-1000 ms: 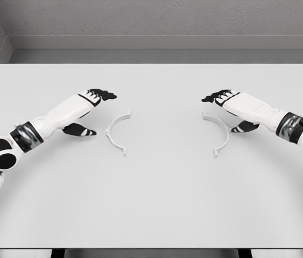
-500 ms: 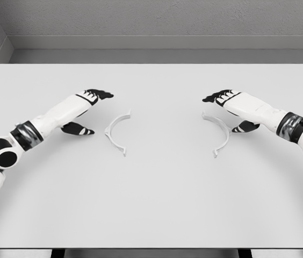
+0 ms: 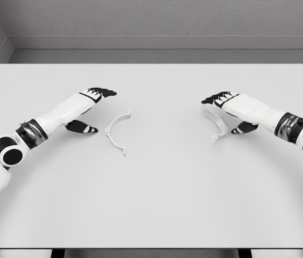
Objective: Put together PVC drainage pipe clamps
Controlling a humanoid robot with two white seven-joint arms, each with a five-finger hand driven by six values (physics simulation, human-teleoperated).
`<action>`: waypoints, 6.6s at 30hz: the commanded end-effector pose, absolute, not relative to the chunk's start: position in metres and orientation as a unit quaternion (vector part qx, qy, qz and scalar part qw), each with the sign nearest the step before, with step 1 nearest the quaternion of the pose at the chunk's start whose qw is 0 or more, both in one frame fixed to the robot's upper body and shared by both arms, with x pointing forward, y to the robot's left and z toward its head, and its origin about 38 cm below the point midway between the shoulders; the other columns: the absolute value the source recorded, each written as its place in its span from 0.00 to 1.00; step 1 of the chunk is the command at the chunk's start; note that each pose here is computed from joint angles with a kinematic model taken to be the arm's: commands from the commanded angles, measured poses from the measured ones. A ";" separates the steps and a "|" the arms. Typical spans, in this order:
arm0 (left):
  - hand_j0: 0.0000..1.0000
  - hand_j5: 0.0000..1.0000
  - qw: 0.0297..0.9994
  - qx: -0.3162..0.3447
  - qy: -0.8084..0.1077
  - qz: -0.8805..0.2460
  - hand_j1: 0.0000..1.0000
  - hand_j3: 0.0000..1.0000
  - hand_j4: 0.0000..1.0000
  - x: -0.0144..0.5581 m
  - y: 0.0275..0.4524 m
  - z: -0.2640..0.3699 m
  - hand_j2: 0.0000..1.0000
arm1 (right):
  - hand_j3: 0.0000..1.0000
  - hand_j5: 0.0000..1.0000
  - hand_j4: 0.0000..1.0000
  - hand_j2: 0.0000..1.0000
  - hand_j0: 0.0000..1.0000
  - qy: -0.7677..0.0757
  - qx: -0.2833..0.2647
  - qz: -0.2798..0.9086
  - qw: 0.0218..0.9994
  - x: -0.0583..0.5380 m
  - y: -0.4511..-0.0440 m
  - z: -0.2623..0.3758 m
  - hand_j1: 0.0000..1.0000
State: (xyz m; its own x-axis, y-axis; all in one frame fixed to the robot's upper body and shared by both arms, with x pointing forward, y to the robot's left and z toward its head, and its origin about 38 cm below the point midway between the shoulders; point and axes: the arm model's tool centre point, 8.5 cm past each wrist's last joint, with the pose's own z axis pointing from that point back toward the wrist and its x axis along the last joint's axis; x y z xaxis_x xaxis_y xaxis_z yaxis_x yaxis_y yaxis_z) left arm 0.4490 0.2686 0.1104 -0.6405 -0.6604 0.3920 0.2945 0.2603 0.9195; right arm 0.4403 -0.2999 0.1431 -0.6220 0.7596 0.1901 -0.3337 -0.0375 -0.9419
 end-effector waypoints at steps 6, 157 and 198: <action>1.00 1.00 0.399 0.122 -0.693 -0.588 1.00 1.00 1.00 0.448 0.255 0.109 1.00 | 1.00 1.00 1.00 1.00 1.00 -0.577 -0.189 0.692 0.390 0.444 -0.299 0.149 1.00; 1.00 1.00 0.365 0.089 -0.708 -0.598 1.00 1.00 1.00 0.444 0.206 0.110 1.00 | 1.00 1.00 1.00 1.00 1.00 -0.647 -0.189 0.626 0.392 0.383 -0.363 0.204 1.00; 1.00 1.00 0.371 0.089 -0.712 -0.589 1.00 1.00 1.00 0.456 0.197 0.112 1.00 | 1.00 1.00 1.00 1.00 1.00 -0.648 -0.189 0.625 0.392 0.383 -0.363 0.204 1.00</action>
